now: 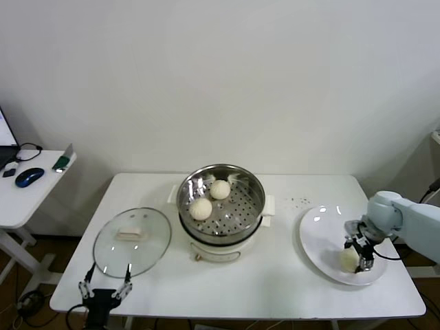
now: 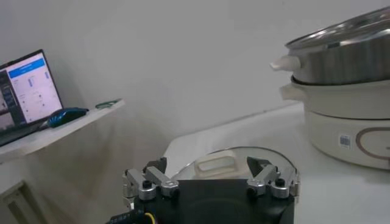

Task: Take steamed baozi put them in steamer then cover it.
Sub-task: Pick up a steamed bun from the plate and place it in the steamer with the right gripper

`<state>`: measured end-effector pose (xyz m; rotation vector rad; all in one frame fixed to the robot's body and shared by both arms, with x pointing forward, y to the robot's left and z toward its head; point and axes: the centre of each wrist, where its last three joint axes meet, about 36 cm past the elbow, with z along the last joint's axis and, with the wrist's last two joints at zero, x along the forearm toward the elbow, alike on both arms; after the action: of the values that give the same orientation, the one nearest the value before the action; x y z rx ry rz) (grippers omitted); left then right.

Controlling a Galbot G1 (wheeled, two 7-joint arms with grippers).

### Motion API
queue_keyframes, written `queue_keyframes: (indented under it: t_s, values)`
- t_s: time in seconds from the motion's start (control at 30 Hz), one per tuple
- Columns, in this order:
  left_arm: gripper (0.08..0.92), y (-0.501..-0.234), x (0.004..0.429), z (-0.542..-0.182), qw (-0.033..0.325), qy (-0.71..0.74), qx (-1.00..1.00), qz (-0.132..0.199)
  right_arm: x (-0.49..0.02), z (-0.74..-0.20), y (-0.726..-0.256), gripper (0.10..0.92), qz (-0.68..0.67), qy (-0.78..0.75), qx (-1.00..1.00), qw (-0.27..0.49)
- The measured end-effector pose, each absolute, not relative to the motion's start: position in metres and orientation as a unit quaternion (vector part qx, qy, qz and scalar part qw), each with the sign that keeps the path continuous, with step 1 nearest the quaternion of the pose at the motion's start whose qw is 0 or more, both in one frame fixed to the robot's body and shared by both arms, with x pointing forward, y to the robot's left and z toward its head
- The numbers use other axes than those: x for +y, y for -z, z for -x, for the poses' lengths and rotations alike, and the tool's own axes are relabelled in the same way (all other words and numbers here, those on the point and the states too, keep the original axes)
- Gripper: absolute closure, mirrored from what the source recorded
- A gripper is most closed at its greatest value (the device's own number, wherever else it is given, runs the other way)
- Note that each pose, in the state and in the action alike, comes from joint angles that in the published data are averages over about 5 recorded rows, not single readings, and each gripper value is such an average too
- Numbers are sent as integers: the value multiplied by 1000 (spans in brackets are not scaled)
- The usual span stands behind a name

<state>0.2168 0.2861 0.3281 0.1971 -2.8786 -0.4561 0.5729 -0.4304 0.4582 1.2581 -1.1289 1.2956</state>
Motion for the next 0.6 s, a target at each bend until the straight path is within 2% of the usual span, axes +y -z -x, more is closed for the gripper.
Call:
queue_keyframes:
  t_s: [0.27,0.6]
  values:
    - [177,-330,284,-217,108,154,-980,-64,-400,-602,-506,328,-550,-572,-439,422]
    - [177,-331,284,-211,113,154,-979,-66,-311,-655,-628,327,-585,-676,-355,273]
